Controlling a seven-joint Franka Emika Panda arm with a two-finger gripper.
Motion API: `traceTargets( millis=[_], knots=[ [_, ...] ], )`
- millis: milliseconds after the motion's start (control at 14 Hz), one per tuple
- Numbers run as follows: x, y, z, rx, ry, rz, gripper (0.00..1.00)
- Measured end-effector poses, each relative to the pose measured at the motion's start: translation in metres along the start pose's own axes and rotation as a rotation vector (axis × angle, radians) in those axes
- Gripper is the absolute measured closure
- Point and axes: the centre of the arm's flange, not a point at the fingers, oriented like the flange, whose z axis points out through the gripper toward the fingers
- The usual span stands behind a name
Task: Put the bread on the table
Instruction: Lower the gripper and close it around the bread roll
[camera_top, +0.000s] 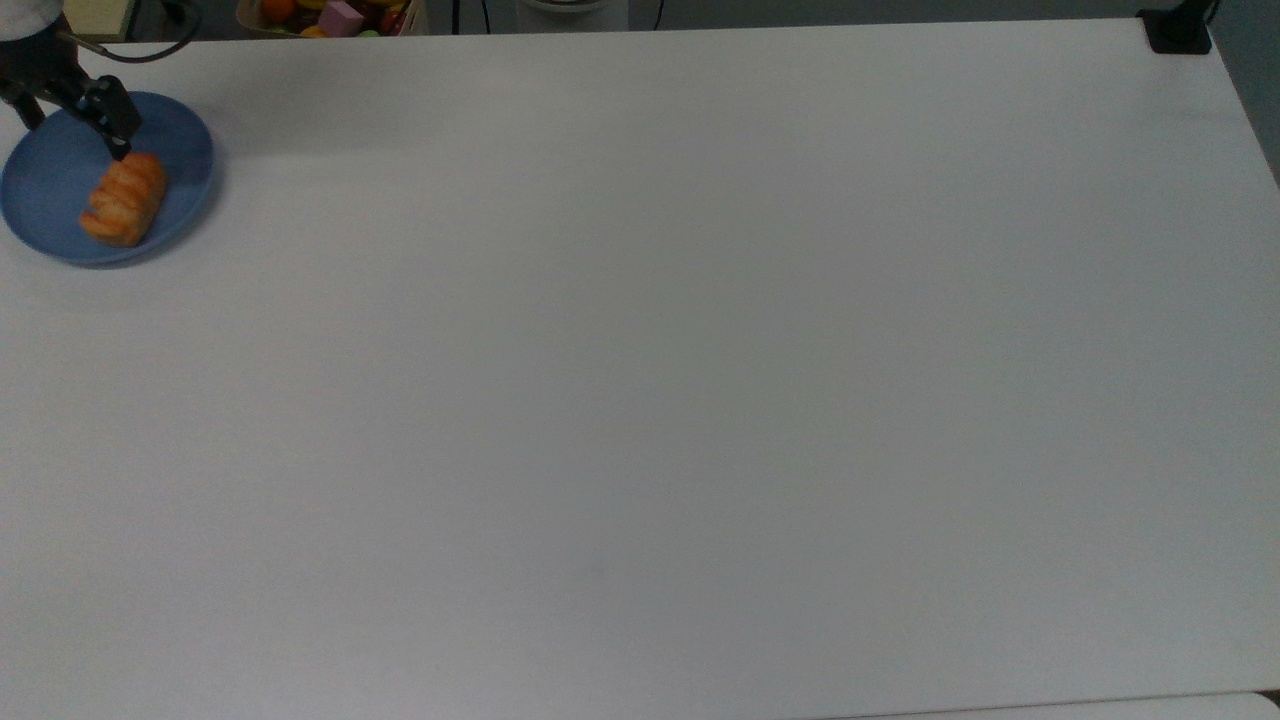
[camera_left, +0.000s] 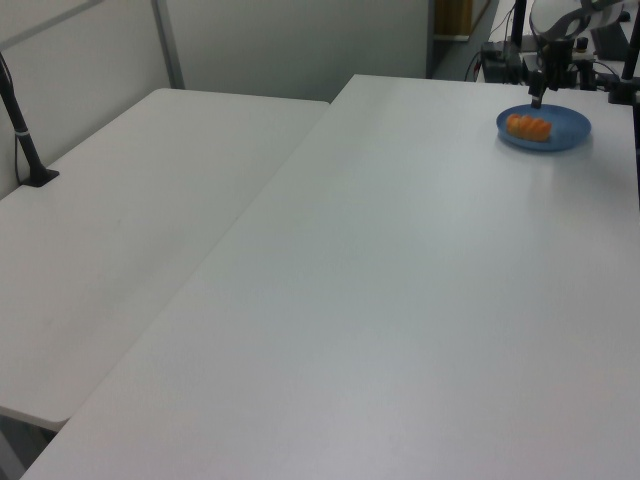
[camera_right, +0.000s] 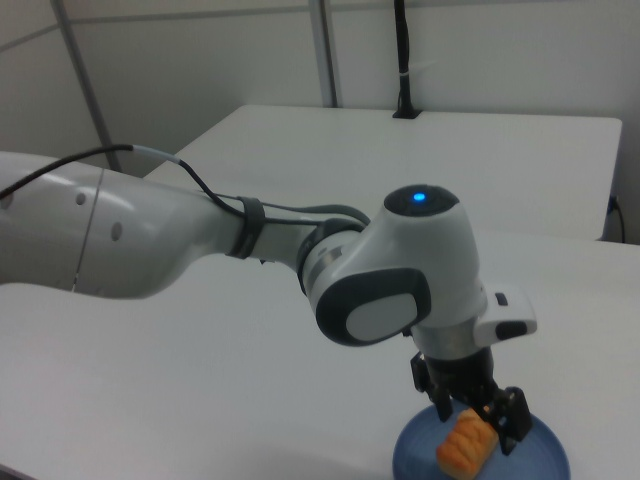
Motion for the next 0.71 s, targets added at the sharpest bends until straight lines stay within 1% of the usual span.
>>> traceTargets(
  millis=[71,143,285,428,570,642,713],
  knots=[
    [-0.002,-0.002,0.011,0.002,-0.010,-0.004,0.00],
    [-0.002,-0.005,0.019,0.014,-0.014,0.003,0.00],
    [0.005,-0.012,0.033,0.024,0.018,0.017,0.00],
    [0.009,-0.024,0.045,0.030,0.013,0.004,0.00],
    [0.010,-0.028,0.052,0.031,0.003,-0.003,0.03],
    [0.010,-0.028,0.052,0.031,0.002,-0.007,0.07],
    [0.010,-0.028,0.052,0.031,0.002,-0.014,0.23]
  ],
)
